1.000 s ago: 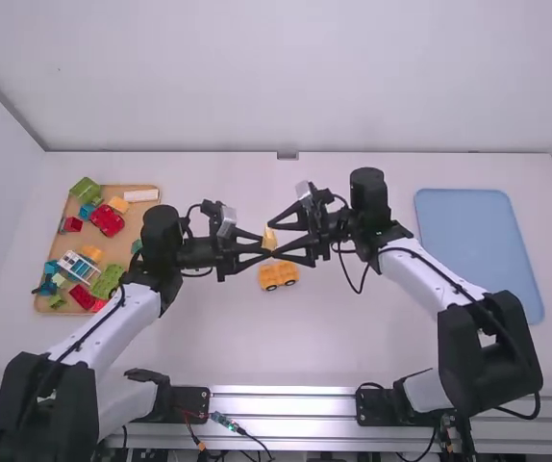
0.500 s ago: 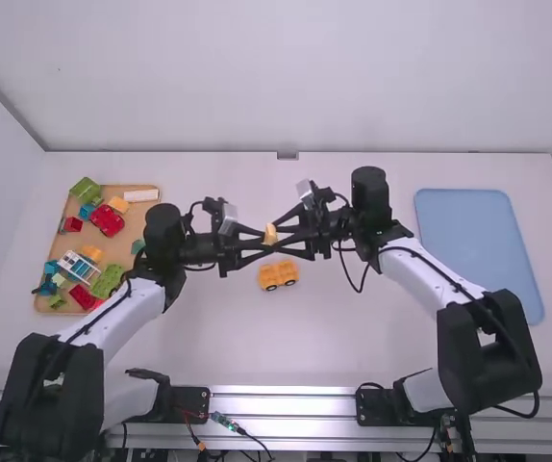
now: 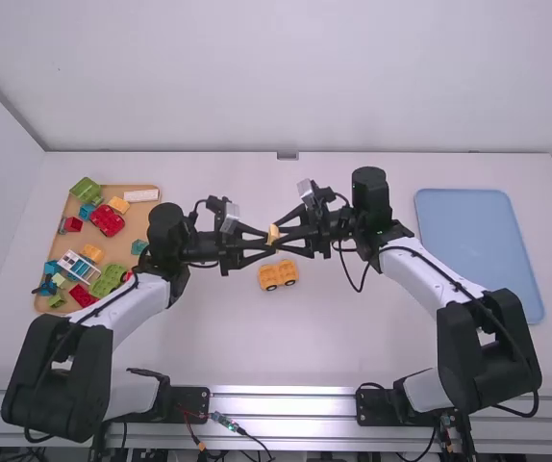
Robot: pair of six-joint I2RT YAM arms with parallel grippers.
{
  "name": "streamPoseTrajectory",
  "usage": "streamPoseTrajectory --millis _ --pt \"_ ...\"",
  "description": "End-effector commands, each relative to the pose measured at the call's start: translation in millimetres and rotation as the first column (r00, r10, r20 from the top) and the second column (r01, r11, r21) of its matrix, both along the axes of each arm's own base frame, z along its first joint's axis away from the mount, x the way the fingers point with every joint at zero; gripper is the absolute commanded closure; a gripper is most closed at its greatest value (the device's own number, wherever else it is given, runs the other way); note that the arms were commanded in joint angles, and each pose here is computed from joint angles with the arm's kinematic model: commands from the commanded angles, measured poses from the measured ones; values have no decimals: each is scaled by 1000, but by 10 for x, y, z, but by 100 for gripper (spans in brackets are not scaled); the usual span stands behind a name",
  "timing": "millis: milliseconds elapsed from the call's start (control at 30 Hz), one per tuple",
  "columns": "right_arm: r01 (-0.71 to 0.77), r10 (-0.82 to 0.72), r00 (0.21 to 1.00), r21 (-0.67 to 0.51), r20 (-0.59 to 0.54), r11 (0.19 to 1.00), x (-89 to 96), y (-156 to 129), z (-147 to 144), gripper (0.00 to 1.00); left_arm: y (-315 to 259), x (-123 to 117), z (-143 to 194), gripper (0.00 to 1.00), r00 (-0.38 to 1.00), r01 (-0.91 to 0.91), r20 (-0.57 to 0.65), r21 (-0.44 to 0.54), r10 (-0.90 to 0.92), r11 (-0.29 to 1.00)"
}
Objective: Assemble lego blocks to make yellow taxi
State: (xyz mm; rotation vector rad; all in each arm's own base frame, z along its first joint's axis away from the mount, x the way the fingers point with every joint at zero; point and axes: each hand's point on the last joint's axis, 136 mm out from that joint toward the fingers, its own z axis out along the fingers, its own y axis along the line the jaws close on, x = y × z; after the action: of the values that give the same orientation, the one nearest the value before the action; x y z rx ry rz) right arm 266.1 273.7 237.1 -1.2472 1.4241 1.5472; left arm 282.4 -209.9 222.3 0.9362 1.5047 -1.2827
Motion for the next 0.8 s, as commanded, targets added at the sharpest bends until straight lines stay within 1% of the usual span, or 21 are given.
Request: streamPoseTrajectory --millis 0,100,167,267,400,433,467,533,600,633,667,767 --pt "-66 66 998 24 2 998 -130 1 11 56 14 154 61 98 998 -65 -3 -5 65 998" --pt "-60 60 998 20 -3 998 -125 -2 -7 66 14 150 64 98 998 -63 -2 -6 63 998" --pt "-64 64 998 22 0 998 -131 0 -3 70 13 149 60 98 998 -63 -5 -5 63 998" --pt "-63 63 998 22 -1 998 -129 -2 -5 71 14 150 61 98 998 -63 -4 -5 63 998" --pt "-64 64 998 21 -5 998 -132 -3 -6 77 16 157 66 98 998 -67 0 -6 67 998" --pt "-64 64 998 21 -4 998 -132 -3 -6 79 16 157 68 91 998 -67 1 -6 67 998" --pt "-64 64 998 21 -4 998 -132 -3 -6 80 17 158 69 88 998 -68 2 -6 68 998" --pt "-63 63 998 21 -6 998 -131 -2 -7 87 16 157 68 63 998 -67 1 -6 67 998" --pt "-60 60 998 19 -7 998 -127 2 -9 89 16 157 71 31 998 -67 3 -7 67 998" --pt "-59 60 998 18 -7 998 -126 3 -9 89 16 157 71 24 998 -67 4 -7 67 998" --pt "-43 43 999 11 -8 999 -97 6 -21 89 17 159 71 1 998 -68 4 -7 68 998" --pt "9 -10 999 -16 -36 1000 -11 23 -51 91 29 202 49 1 995 -95 -9 -1 95 995"
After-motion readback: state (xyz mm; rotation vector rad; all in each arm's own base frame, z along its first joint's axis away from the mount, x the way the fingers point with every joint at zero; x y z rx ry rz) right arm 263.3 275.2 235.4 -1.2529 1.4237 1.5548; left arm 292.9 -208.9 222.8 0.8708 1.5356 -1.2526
